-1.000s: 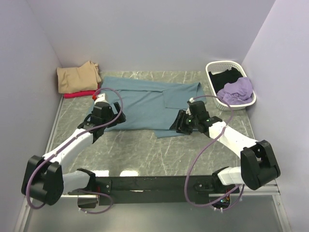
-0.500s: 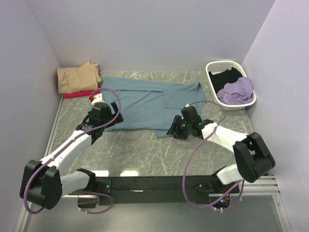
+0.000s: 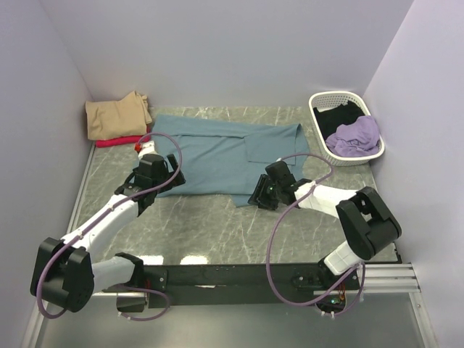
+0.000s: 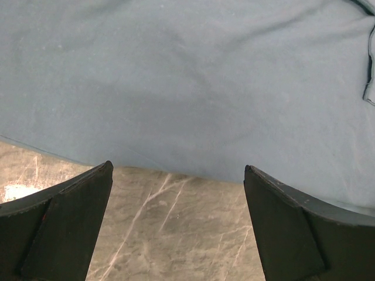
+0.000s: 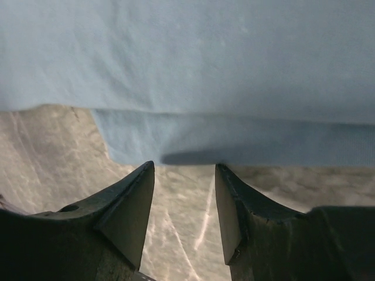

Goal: Fold and stack the t-shirts
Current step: Fold the tshirt

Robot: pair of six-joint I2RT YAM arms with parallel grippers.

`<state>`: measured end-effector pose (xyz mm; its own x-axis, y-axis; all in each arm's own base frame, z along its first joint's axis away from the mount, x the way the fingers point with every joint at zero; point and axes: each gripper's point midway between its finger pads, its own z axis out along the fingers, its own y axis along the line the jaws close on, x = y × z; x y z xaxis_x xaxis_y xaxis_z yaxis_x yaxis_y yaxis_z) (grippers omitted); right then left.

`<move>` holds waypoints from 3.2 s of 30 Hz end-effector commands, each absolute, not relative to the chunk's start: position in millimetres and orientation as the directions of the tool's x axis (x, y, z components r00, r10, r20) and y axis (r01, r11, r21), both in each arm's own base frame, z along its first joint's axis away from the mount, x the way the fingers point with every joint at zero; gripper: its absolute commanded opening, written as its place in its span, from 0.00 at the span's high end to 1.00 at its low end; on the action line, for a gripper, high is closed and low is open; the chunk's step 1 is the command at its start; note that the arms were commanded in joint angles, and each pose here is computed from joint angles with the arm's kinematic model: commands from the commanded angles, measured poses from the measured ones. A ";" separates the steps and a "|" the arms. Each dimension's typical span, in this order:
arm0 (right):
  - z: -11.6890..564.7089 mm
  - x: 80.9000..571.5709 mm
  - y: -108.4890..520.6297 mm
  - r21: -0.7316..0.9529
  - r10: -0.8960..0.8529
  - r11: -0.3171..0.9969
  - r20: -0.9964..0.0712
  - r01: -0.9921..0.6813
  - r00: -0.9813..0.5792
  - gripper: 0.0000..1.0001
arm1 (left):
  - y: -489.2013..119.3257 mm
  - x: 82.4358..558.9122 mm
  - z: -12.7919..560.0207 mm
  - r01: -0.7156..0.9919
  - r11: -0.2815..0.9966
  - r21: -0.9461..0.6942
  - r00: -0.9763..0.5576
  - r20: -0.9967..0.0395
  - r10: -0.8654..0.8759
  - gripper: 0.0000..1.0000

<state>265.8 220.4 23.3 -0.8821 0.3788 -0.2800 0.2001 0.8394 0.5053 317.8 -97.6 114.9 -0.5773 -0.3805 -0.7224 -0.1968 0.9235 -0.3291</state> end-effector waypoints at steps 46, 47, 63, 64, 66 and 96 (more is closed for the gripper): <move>127.1 198.6 117.9 0.361 0.416 0.900 -0.550 0.243 -0.724 0.44 | -109.3 327.6 120.3 -0.175 0.938 -0.299 -0.631 -0.697 -0.340 0.01; 119.1 201.8 115.1 0.319 0.403 0.911 -0.548 0.263 -0.733 0.44 | -106.8 329.3 115.0 -0.188 0.940 -0.285 -0.630 -0.699 -0.338 0.00; 41.9 216.1 84.9 0.173 0.436 0.898 -0.481 0.405 -0.761 0.45 | -106.4 350.3 53.6 -0.237 0.956 -0.170 -0.716 -0.635 -0.291 0.01; 42.7 216.4 85.3 0.206 0.459 0.887 -0.472 0.412 -0.753 0.45 | -104.4 350.3 50.8 -0.244 0.956 -0.163 -0.715 -0.636 -0.291 0.01; 37.6 209.9 86.7 0.218 0.463 0.886 -0.448 0.409 -0.765 0.45 | -99.8 349.9 42.2 -0.265 0.954 -0.140 -0.722 -0.627 -0.292 0.00; 62.5 203.1 92.4 0.322 0.515 0.855 -0.430 0.407 -0.741 1.00 | -110.7 337.5 23.1 -0.219 0.961 -0.171 -0.801 -0.530 -0.277 0.00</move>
<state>206.3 98.4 25.8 -0.7876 0.4836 -0.3818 0.4038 0.8732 0.2731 346.7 -99.5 24.5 -0.7701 -0.2794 -0.5735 -0.2537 0.9590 -0.1264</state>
